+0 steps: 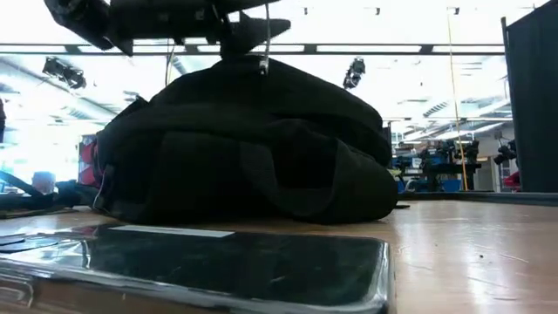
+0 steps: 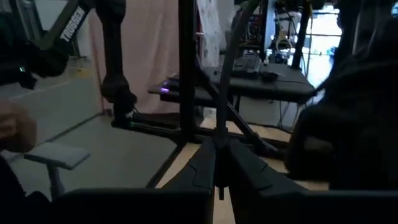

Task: Unpack backpack
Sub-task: Put the USB cable into the backpack

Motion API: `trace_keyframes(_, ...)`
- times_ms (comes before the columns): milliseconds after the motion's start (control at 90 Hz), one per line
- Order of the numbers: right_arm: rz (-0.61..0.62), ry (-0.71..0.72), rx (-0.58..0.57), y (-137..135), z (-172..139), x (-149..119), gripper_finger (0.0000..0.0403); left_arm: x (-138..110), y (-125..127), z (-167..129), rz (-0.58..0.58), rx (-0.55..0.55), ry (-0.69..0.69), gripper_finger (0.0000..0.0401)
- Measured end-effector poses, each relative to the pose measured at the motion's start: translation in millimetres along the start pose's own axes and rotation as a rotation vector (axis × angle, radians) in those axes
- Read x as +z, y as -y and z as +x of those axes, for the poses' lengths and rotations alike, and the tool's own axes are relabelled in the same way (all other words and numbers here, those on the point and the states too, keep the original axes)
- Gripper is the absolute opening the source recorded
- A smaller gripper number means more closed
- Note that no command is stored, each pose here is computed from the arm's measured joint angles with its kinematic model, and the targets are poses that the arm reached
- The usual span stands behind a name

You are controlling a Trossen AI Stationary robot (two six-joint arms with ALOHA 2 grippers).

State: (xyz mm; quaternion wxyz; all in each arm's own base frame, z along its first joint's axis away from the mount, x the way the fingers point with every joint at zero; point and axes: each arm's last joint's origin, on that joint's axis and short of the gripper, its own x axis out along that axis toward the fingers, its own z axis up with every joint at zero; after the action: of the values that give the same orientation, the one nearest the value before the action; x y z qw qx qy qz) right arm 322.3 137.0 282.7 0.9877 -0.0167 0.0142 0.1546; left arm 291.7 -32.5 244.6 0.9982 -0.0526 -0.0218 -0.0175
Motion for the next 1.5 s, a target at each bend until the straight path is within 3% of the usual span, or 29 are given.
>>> trace_keyframes(278, -0.032, 0.015, 0.007, -7, -1, 2, 0.0, 4, -1, -12, 0.011, 0.018, -0.114, 0.0235)
trace_keyframes(589, -0.045, 0.052, 0.005, -7, -1, 5, 0.0, -14, -3, -13, 0.037, 0.056, -0.274, 0.0235)
trace_keyframes(933, -0.061, 0.063, 0.003, -6, -1, 6, 0.0, -8, 4, -13, 0.033, 0.036, -0.213, 0.0233)
trace_keyframes(1267, -0.077, 0.073, -0.004, -3, -1, 7, 0.0, -9, 4, -11, -0.042, 0.042, -0.195, 0.0231)
trace_keyframes(1378, -0.082, 0.074, -0.004, -3, -1, 7, 0.0, -13, 3, -8, -0.052, 0.057, -0.205, 0.0179)
trace_keyframes(1500, -0.082, 0.081, -0.004, -3, -1, 8, 0.0, -15, -2, -4, -0.068, 0.052, -0.183, 0.0052)
